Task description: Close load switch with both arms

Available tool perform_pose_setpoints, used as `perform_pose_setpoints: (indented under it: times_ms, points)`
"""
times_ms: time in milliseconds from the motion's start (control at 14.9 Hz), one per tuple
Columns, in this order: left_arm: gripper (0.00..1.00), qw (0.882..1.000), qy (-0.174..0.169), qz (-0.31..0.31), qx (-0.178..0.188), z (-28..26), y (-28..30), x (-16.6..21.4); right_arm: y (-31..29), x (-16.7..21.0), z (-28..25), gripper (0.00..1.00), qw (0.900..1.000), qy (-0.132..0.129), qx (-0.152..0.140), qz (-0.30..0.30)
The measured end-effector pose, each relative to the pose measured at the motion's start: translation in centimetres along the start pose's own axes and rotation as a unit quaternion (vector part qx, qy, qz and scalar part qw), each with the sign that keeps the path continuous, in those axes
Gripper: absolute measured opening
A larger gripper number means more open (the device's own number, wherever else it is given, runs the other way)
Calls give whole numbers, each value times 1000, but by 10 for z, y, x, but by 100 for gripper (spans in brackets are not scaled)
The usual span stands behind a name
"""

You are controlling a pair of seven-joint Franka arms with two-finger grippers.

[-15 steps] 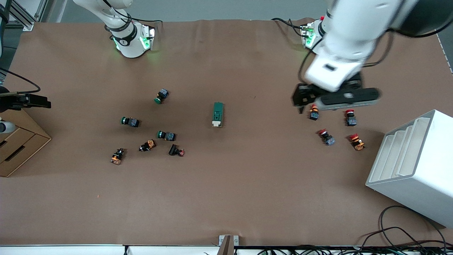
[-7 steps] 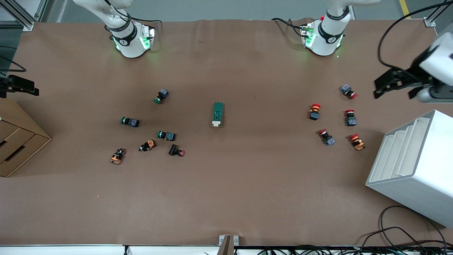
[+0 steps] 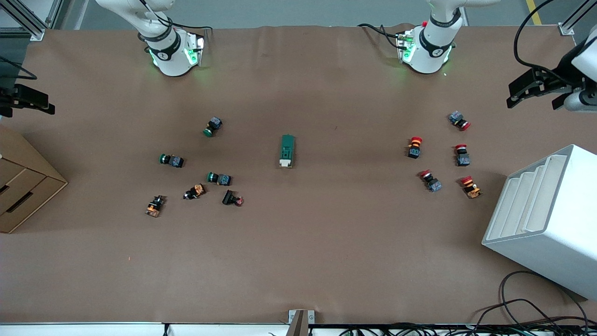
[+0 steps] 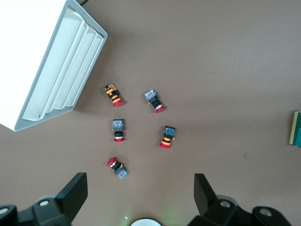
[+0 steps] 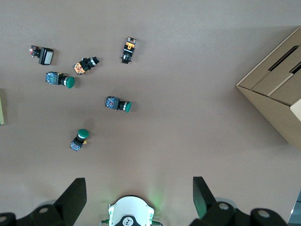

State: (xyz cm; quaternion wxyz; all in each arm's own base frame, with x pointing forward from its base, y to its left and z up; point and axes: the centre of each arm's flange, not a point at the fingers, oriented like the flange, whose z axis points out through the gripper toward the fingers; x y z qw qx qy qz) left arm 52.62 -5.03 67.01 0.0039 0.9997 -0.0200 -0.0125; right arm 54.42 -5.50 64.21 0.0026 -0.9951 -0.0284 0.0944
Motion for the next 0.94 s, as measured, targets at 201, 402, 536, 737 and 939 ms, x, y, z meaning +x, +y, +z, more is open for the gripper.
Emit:
perform_pose_setpoints:
  times_ms: [201,402,536,737,939]
  points:
    - [100,1000,-1,-4,1,0,11,-7,-1,-7,-6,100,1000,6,0,13]
    - [100,1000,-3,2,2,2,18,-8,-10,-15,-15,100,999,16,0,27]
    - [100,1000,-3,3,2,2,18,-8,-27,-17,-20,100,999,24,-2,33]
    - [100,1000,-1,9,1,1,14,-7,-38,-16,-23,100,999,31,-4,35]
    - [100,1000,-1,19,1,2,12,-6,-36,-14,-21,100,999,33,-4,37]
